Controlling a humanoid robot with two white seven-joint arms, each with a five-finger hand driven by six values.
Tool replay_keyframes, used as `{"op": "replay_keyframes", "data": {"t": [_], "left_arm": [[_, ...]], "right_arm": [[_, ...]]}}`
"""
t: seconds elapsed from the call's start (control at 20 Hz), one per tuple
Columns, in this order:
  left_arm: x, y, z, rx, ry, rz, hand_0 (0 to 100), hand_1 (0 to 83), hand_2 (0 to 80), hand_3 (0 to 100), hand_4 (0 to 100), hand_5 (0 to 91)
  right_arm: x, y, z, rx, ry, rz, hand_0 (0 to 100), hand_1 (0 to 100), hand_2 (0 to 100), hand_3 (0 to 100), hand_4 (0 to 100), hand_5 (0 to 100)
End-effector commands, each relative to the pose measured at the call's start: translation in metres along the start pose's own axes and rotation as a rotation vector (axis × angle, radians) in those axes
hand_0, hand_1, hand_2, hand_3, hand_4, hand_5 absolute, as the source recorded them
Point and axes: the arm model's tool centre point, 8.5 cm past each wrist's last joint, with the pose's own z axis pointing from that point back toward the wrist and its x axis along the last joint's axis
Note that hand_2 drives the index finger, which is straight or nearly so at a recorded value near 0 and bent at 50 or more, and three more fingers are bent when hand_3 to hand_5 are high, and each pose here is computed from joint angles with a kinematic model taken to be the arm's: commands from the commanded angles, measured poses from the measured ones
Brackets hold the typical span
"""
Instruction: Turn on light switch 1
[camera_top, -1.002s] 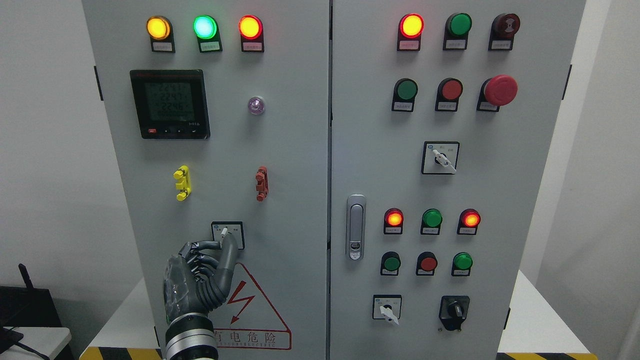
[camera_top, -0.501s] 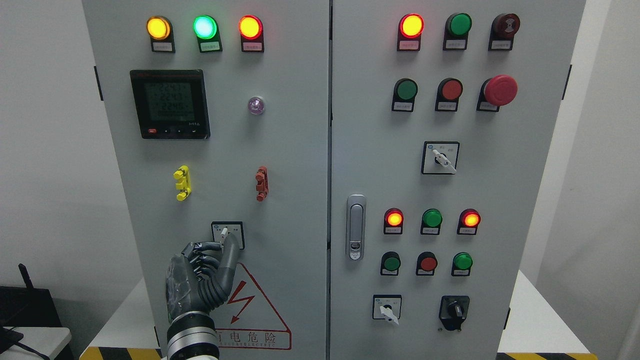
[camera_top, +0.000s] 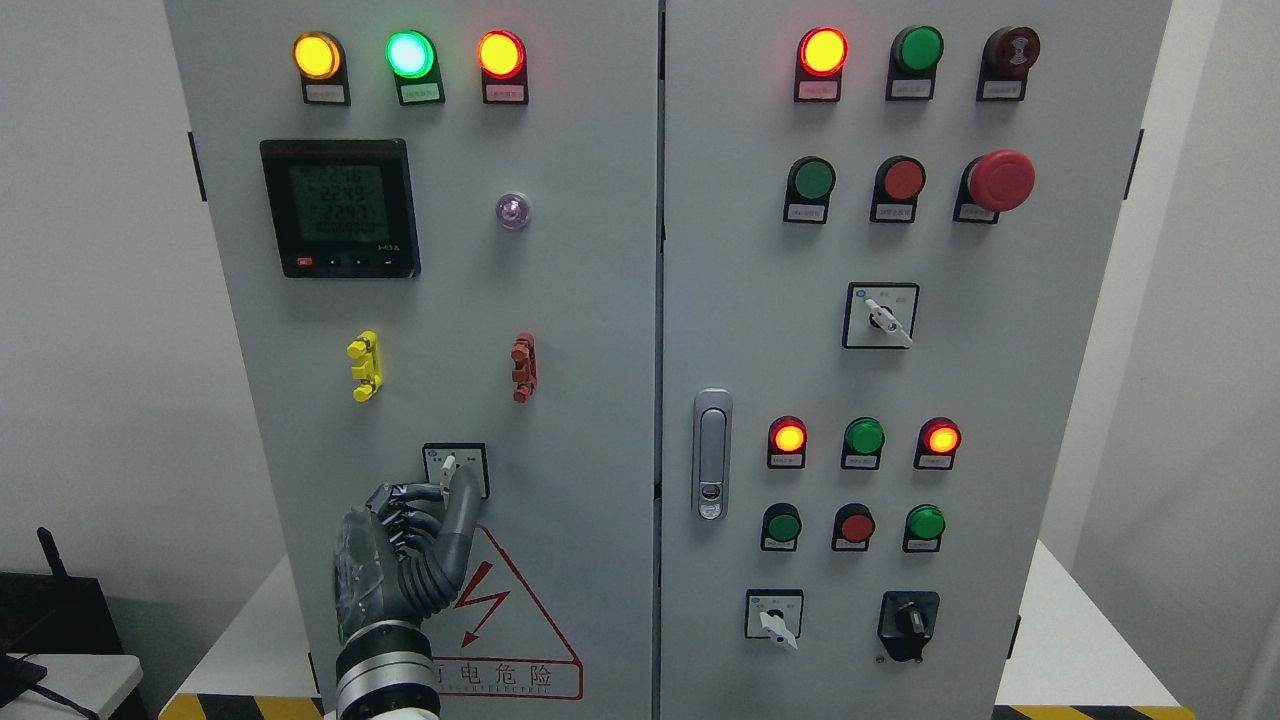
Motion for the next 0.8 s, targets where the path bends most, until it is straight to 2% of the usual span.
{"op": "replay_keyframes", "data": {"t": [0.0,0.75], "left_arm": [[-0.0002,-0.0007,-0.0001,-0.003,0.002,0.002,25,41.5,48.8,84,89,88.1],[0.0022,-0.0014,-0.0019,-0.004,0.014,-0.006,26,40.0,48.9,84,88,88.1]], "right_arm": [[-0.0006,0.0010,0.0001,0.002,0.001,-0.008,12,39,0,0,0,0],[-0.0006,0.0000,0.0000,0.001,0.001,-0.008,12,39,0,0,0,0]]}}
